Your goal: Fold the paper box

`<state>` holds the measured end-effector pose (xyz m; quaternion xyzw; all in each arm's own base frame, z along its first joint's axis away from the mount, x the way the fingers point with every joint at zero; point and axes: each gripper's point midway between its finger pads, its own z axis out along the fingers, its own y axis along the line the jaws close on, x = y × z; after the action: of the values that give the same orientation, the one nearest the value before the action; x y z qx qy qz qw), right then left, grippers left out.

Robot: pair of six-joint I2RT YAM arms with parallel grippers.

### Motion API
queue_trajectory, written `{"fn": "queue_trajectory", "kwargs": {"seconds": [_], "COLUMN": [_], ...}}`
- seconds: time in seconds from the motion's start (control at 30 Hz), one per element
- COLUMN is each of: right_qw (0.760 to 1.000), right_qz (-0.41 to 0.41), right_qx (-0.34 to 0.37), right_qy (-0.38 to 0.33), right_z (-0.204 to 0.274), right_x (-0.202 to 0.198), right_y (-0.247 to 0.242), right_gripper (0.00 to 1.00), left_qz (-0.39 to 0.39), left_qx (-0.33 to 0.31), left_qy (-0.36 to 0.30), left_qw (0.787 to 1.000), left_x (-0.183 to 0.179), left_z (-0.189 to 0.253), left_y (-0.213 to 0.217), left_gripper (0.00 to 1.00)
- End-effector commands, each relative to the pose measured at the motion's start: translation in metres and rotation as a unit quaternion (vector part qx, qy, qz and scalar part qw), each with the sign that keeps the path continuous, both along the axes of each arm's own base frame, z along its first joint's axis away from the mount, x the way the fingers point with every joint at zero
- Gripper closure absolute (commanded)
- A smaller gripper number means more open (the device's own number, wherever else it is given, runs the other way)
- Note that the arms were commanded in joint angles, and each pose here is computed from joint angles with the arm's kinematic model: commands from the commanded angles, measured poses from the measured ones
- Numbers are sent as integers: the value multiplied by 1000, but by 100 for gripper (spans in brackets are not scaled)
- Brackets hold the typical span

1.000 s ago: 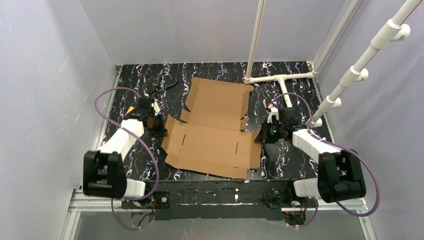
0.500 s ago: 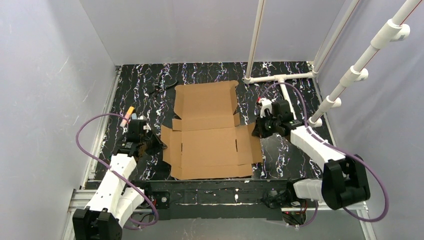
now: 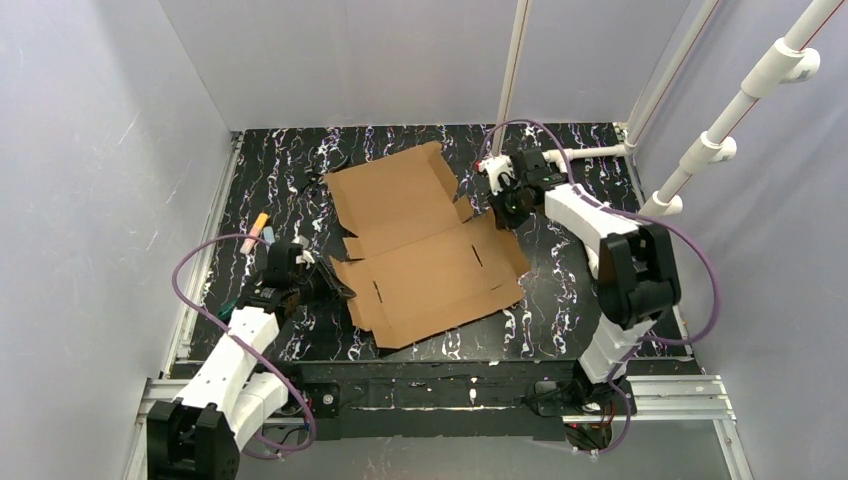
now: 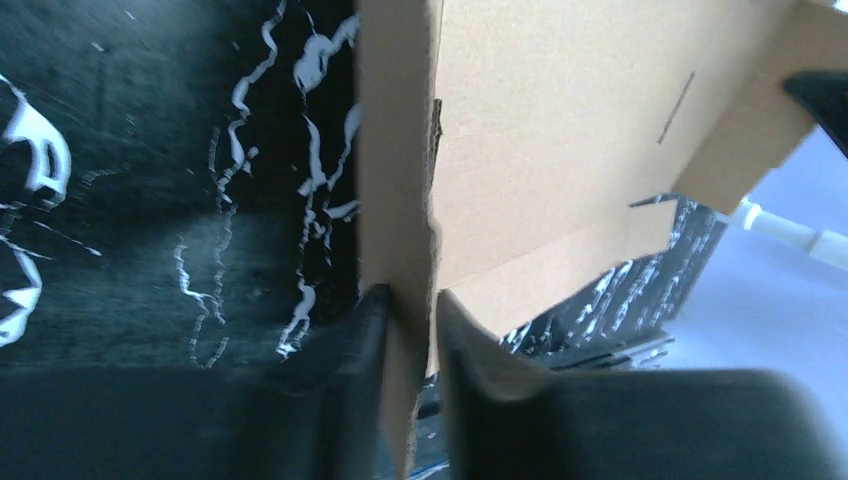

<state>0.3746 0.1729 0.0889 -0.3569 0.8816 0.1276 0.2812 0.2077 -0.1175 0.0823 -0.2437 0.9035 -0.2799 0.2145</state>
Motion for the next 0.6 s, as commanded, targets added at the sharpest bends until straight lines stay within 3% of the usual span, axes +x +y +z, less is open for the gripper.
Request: {"fn": "queue_trajectory", "kwargs": {"seconds": [0.0, 0.03, 0.13, 0.2, 0.27, 0.4, 0.57], "right_qw": [998, 998, 999, 999, 999, 996, 993], "right_qz": [50, 47, 35, 27, 24, 43, 48], "right_qx": [-15, -18, -19, -18, -5, 36, 90], "right_qy": [28, 27, 0, -30, -48, -65, -59], "right_z": [-3, -1, 18, 38, 53, 62, 63], "right_x": [-2, -2, -8, -15, -27, -61, -84], "right_y": [8, 5, -9, -21, -31, -34, -42], "right_gripper": [78, 67, 35, 22, 12, 2, 2], "left_qz": [-24, -22, -17, -17, -22, -48, -101], "left_qx": [-38, -33, 1, 22, 28, 0, -14], "left_qy": [-7, -14, -36, -63, -95, -133, -153], "left_qw": [999, 999, 999, 998, 995, 990, 983], "left_x": [-15, -17, -23, -24, -24, -24, -17], "left_z": [4, 5, 14, 28, 48, 79, 96], "left_y": [-14, -11, 1, 9, 10, 0, -13], "left_gripper": [61, 49, 31, 21, 5, 2, 2]}}
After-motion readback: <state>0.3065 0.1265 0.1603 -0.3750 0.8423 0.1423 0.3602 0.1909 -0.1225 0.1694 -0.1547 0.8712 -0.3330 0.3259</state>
